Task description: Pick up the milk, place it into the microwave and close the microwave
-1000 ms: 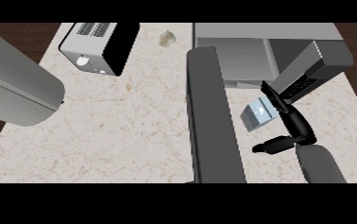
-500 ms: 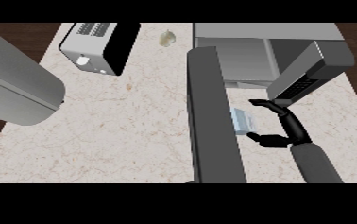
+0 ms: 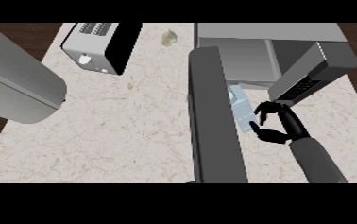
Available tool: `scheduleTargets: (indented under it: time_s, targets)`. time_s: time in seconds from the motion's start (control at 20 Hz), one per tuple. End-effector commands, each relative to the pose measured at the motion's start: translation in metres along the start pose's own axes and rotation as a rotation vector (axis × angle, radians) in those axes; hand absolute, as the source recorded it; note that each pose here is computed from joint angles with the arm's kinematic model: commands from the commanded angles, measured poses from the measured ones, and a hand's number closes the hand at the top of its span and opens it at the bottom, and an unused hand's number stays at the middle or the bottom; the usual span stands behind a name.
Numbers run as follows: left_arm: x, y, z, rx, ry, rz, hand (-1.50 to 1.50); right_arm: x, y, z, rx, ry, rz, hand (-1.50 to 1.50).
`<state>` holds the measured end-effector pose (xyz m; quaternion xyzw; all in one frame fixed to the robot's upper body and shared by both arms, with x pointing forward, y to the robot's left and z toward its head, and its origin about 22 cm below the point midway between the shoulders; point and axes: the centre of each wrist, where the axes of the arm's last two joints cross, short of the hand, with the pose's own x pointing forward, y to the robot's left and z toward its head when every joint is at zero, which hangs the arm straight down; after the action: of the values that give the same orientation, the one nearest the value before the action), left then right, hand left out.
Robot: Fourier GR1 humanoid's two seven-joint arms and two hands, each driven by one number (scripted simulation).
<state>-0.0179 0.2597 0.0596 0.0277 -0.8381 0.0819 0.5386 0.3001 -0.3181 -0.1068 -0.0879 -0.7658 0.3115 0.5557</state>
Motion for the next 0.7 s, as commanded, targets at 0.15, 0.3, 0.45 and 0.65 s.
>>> scheduleTargets:
  time_s: [0.15, 0.3, 0.45, 0.65]
  targets:
    - [0.003, -0.001, -0.003, -0.005, -0.008, 0.003, -1.5, -0.008, 0.012, 0.01, -0.142, 0.045, 0.101, 1.5]
    - [0.0, 0.005, -0.008, -0.017, -0.012, 0.025, -1.5, -0.001, 0.024, -0.008, -0.174, 0.008, 0.057, 1.5]
    - [-0.004, 0.013, 0.0, -0.005, 0.001, 0.023, -1.5, -0.003, 0.011, -0.005, -0.209, -0.05, -0.008, 1.5]
    - [-0.01, 0.013, 0.0, -0.003, 0.001, 0.031, -1.5, -0.004, 0.029, 0.003, -0.163, -0.107, -0.055, 1.5]
